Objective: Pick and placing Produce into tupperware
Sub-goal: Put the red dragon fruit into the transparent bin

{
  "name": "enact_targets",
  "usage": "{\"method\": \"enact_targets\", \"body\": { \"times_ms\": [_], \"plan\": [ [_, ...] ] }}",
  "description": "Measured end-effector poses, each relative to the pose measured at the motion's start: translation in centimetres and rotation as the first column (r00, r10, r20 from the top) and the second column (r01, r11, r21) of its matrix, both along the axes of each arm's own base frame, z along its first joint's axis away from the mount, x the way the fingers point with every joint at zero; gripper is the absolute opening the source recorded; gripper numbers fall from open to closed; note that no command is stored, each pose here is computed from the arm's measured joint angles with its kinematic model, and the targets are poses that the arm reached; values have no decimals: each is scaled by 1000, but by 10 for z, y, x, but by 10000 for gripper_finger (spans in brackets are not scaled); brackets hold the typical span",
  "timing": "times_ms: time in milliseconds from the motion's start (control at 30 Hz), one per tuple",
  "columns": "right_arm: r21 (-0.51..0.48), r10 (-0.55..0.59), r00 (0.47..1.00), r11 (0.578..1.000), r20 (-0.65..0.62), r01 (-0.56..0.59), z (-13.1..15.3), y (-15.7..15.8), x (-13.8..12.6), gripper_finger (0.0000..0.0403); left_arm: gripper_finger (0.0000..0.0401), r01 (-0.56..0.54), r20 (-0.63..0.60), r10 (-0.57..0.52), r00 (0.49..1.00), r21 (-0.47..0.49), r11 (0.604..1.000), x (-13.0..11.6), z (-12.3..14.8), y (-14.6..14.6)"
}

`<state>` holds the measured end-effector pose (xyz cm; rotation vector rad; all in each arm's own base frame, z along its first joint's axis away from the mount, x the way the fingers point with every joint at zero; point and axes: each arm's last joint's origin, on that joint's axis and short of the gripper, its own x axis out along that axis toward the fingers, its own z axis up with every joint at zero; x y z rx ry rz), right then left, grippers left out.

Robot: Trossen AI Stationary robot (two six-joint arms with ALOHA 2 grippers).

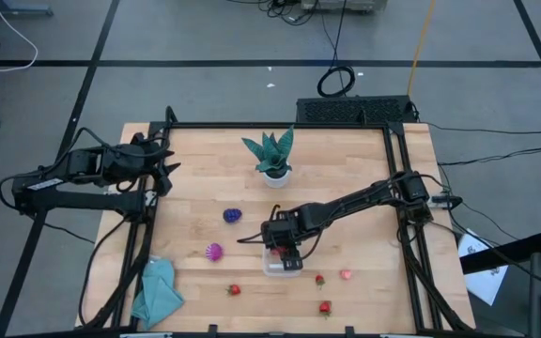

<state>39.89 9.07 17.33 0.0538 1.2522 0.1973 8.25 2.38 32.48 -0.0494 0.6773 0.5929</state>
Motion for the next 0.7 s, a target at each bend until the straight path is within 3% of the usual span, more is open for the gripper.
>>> {"method": "enact_targets", "body": {
  "times_ms": [700],
  "plan": [
    [1,-7,1000,1000,-6,7,0,0,0,236,186,0,0,0,1000,0,1000,0,0,0]
  ]
}}
